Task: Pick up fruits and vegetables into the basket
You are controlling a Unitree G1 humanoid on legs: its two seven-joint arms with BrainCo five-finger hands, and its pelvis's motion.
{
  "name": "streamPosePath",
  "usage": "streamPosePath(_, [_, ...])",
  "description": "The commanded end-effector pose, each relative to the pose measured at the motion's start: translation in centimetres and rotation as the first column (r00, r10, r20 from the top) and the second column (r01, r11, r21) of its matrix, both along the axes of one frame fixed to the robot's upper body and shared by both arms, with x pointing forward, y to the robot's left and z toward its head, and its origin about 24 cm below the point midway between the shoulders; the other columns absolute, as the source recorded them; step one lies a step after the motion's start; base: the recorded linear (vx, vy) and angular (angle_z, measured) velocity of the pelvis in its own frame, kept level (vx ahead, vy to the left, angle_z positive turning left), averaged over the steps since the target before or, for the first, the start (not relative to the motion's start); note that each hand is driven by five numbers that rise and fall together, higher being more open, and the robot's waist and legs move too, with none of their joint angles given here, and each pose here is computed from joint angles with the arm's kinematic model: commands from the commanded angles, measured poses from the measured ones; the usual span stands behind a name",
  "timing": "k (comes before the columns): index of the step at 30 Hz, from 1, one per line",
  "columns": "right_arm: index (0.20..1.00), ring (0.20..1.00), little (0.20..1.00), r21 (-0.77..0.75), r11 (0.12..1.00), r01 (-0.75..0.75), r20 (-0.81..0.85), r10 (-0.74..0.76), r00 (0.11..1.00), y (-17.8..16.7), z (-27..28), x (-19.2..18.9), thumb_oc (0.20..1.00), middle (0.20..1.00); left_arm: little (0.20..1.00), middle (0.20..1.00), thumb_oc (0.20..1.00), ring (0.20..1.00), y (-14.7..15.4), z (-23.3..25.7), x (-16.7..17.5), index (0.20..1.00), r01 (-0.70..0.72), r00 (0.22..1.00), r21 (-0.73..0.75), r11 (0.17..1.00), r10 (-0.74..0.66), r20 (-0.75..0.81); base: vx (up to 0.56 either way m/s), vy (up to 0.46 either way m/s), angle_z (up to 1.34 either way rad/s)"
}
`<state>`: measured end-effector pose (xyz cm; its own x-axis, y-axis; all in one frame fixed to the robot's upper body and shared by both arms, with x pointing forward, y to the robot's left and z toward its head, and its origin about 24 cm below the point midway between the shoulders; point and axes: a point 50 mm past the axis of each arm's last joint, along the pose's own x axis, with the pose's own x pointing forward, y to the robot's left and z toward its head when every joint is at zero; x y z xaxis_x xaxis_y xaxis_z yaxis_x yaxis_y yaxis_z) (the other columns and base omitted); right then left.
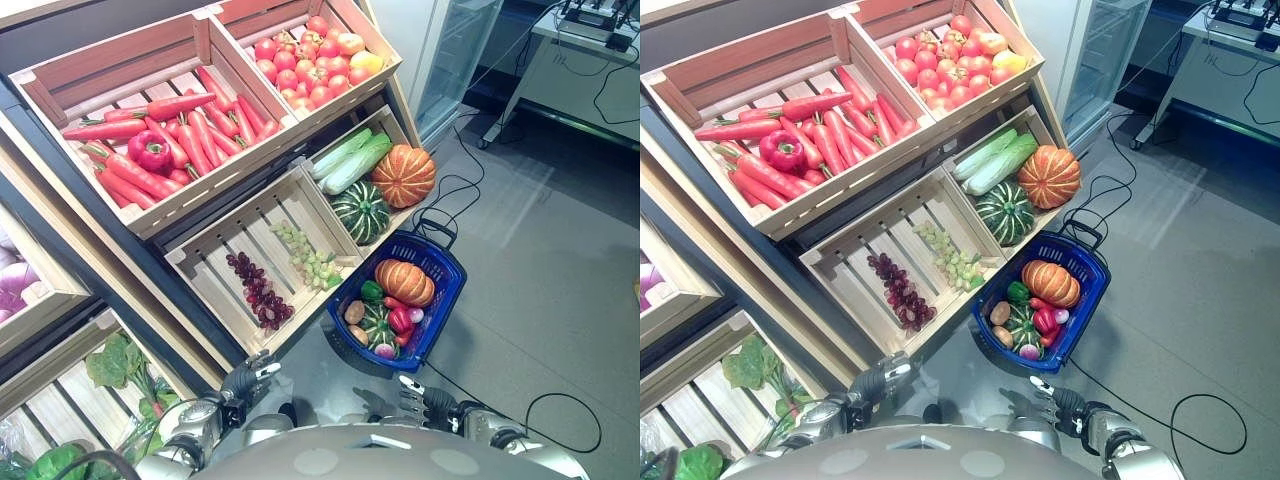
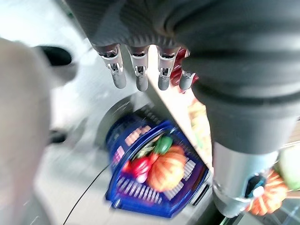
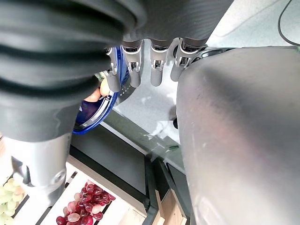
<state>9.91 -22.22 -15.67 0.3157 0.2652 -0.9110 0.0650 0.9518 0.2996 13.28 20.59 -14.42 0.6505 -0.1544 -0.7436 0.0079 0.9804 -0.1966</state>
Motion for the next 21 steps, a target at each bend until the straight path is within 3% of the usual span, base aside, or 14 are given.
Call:
streamPosePath(1, [1.000,1.000,1.000,-0.040,0.997,-0.061,0.056,0.063,0.996,0.7,0.1,1.6,1.000,1.000,1.000,1.000,1.000,1.000,-0.2,2.0,4.5,1.000,-0.060,0.980,0.073,0.996,0.044,0.194,0.00,0.000,0.00])
streamPosePath(3, [1.000,1.000,1.000,-0.071,0.996,-0.053,0.103,0.060,0.993,0.4,0.4,2.3,1.000,1.000,1.000,1.000,1.000,1.000,0.1,2.6,5.1,1.000,-0.084,0.969,0.079,0.993,0.063,0.240,0.00,0.000,0.00])
streamPosePath(4, [1.000,1.000,1.000,-0.077,0.996,-0.041,0.133,0.051,0.990,0.3,0.6,2.8,1.000,1.000,1.000,1.000,1.000,1.000,0.1,6.0,6.9,1.000,-0.064,0.817,0.133,0.989,-0.024,0.576,0.00,0.000,0.00])
streamPosePath(9, [1.000,1.000,1.000,-0.086,0.996,-0.007,0.282,0.031,0.959,0.5,1.4,4.3,1.000,1.000,1.000,1.000,1.000,1.000,0.1,7.7,7.6,1.000,-0.064,0.741,0.174,0.983,-0.070,0.668,-0.02,-0.092,0.02])
streamPosePath(11, [1.000,1.000,1.000,-0.090,0.996,0.017,0.359,0.016,0.933,0.7,1.9,5.1,1.000,1.000,1.000,1.000,1.000,1.000,-0.2,6.9,6.9,1.000,-0.036,0.786,0.189,0.981,-0.089,0.612,0.03,-0.088,0.03])
streamPosePath(14, [1.000,1.000,1.000,-0.101,0.994,0.039,0.438,0.009,0.899,0.8,2.7,6.2,1.000,1.000,1.000,1.000,1.000,1.000,-0.7,7.1,6.4,1.000,-0.020,0.768,0.226,0.974,-0.130,0.627,0.01,-0.025,0.06])
streamPosePath(16, [1.000,1.000,1.000,-0.117,0.992,0.042,0.500,0.022,0.866,0.8,3.6,7.3,1.000,1.000,1.000,1.000,1.000,1.000,-0.8,7.9,6.4,1.000,-0.023,0.731,0.277,0.961,-0.173,0.660,0.01,-0.001,0.05])
streamPosePath(21, [1.000,1.000,1.000,-0.167,0.985,0.032,0.664,0.088,0.742,0.9,7.3,10.6,1.000,1.000,1.000,1.000,1.000,1.000,-0.5,12.4,9.3,1.000,-0.129,0.536,0.520,0.844,-0.382,0.753,-0.09,0.034,0.00])
